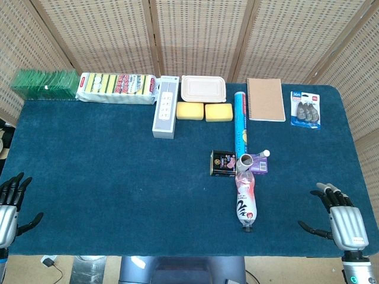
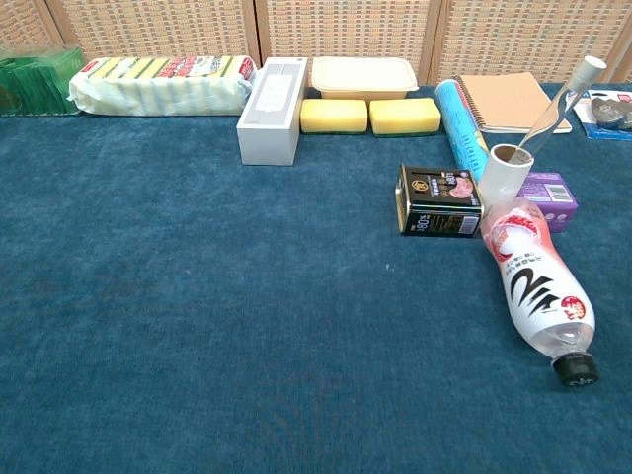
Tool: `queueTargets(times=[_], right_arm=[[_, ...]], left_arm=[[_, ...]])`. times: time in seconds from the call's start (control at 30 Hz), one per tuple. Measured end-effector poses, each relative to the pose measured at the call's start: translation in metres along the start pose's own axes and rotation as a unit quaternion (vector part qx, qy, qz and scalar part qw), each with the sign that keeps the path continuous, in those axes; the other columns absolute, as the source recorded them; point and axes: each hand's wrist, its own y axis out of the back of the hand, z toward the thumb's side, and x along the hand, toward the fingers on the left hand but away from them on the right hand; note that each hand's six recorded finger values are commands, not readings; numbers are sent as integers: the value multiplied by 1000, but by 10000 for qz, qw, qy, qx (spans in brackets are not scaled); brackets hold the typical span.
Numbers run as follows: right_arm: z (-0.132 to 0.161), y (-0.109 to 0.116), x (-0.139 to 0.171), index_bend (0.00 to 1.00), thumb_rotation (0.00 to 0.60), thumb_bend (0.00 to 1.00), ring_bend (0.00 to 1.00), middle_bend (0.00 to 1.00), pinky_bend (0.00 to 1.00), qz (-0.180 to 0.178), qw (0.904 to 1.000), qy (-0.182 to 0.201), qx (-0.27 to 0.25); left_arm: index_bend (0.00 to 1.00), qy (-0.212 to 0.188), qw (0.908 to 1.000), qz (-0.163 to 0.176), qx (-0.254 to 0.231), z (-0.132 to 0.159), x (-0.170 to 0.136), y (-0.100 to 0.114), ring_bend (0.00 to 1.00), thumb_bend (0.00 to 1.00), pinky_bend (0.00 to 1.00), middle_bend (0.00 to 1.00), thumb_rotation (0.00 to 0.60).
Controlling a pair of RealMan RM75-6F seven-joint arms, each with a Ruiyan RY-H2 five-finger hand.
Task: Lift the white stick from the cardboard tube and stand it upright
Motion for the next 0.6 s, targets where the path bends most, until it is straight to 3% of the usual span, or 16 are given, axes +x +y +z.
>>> queueTargets(times=[0.6], right_arm=[[10,-4,-9,264,386,174,177,212,262,-22,9998,55,-167]], left_arm=[[54,-15,10000,42,6,0,-5,1,0,194,66,0,600]])
